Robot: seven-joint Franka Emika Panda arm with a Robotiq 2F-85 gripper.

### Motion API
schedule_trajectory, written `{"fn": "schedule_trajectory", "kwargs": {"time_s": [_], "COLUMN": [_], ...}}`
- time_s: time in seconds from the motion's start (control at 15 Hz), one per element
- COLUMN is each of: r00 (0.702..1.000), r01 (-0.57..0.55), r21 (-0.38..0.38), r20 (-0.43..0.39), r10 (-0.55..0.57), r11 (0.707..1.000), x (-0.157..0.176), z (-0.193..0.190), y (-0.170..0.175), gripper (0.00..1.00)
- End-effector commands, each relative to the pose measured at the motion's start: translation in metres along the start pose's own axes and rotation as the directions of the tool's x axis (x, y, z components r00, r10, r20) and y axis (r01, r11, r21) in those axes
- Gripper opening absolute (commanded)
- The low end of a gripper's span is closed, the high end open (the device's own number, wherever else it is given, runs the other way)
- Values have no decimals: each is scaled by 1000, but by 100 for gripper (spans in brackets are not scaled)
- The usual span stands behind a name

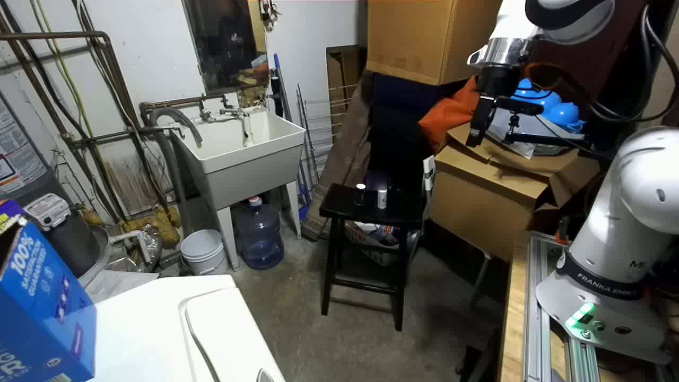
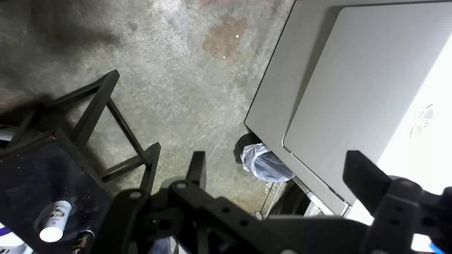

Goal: Put the bottle on top of the washer

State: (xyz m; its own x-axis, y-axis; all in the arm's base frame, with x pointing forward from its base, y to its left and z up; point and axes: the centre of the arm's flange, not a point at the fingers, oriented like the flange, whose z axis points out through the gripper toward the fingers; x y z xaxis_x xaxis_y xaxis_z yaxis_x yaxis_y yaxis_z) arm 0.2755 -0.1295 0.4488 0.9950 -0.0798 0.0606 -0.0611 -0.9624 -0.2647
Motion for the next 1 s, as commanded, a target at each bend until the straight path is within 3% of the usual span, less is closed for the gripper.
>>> {"fn": "schedule_trajectory", "kwargs": {"time_s": [0.0,0.53,0.93], "r00": [1000,1000,952], "r01": [0,-27,-272], "r21": [0,-6,-90], "r20": [0,-13,-170], "r10": [0,27,254], "r11": [1000,1000,958], "x": [0,6,85], "z": [0,4,39], "y": [0,3,93], "gripper": [100,100,100]}}
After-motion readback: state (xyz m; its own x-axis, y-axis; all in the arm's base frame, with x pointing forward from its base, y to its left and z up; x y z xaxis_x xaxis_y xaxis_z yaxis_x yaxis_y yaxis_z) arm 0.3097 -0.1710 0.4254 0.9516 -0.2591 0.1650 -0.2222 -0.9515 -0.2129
